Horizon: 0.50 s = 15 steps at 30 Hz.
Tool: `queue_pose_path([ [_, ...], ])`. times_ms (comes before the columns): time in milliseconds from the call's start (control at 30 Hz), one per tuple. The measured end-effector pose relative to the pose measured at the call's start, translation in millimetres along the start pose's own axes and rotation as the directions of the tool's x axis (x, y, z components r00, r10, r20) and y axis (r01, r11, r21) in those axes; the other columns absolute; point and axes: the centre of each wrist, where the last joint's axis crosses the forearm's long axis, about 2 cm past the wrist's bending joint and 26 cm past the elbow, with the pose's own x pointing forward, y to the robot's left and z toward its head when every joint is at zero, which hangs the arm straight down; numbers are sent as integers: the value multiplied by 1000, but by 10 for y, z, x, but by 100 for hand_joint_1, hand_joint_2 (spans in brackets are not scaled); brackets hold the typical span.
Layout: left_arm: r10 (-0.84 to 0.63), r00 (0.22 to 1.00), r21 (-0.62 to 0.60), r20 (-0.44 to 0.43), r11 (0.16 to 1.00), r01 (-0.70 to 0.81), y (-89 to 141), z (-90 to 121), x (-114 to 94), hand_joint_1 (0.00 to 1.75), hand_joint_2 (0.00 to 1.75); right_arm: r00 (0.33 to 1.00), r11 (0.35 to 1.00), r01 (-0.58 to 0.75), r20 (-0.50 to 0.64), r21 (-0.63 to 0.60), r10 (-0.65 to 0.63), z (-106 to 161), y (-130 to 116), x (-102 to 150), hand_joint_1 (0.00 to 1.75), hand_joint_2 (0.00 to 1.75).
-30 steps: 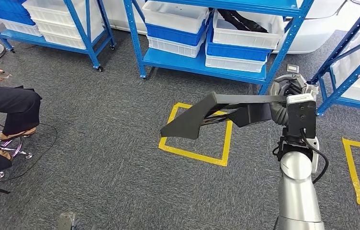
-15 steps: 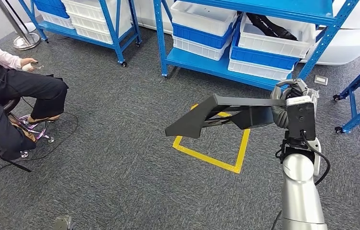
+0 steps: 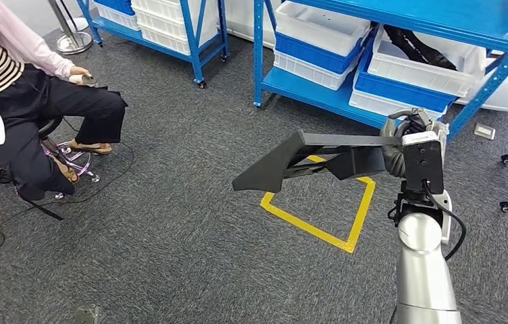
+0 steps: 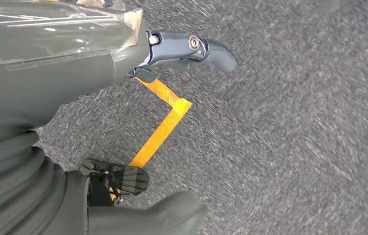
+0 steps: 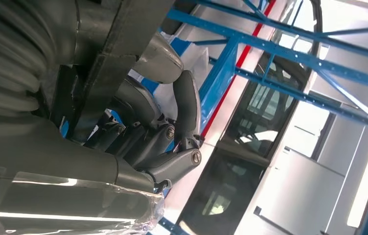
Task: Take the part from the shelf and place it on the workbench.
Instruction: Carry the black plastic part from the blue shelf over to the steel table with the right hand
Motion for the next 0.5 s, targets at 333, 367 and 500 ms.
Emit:
queue_pose_path([
  [333, 43, 994, -17, -101, 999, -45, -32, 56, -61, 0, 175, 994, 994, 94, -47, -60, -97, 369, 61, -176, 175, 175],
  [367, 46, 991, -34, -125, 998, -50, -57, 56, -56, 0, 175, 992, 991, 116, -38, -73, -119, 377, 68, -172, 175, 175],
  [500, 64, 987, -106, -149, 991, -80, -140, 32, -12, 0, 175, 987, 983, 156, -18, -98, -159, 359, 101, -112, 175, 175],
])
